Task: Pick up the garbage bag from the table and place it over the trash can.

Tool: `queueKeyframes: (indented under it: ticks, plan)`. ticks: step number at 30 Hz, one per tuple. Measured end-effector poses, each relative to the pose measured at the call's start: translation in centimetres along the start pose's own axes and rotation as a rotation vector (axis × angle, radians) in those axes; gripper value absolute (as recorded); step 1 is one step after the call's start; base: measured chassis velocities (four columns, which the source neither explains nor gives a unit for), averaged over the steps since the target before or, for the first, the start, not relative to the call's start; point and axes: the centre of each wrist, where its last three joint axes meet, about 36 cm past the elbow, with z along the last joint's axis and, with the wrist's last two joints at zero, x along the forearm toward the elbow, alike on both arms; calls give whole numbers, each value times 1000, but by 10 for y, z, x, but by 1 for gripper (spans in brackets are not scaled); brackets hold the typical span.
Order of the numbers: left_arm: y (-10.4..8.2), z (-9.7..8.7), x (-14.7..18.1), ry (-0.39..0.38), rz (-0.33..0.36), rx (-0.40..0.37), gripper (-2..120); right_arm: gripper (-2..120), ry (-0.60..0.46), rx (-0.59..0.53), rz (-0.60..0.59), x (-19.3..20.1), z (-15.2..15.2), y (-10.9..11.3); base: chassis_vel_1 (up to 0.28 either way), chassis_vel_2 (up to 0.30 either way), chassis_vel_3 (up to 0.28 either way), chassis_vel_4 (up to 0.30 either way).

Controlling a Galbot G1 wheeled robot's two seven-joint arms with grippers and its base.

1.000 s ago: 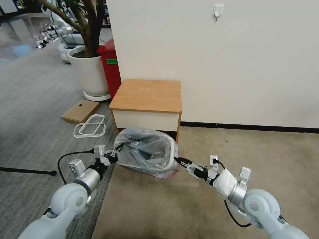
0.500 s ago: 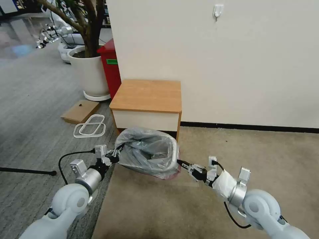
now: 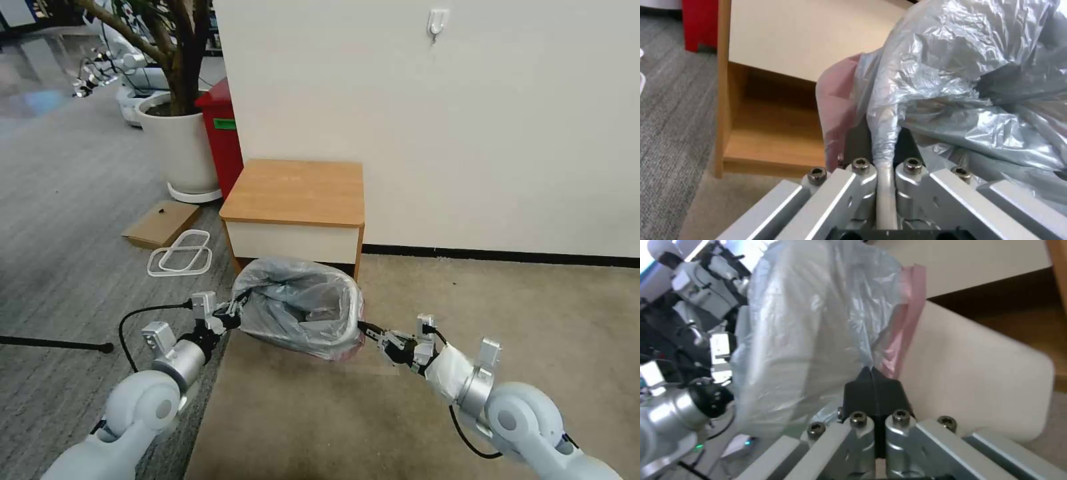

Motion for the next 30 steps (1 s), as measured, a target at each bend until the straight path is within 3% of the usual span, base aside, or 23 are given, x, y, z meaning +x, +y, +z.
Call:
queueKeyframes:
  ticks: [30]
  plan:
    - [-20,24,19,52,21,43,0,0,39,241,288,-10,26,-6,0,0,0,0]
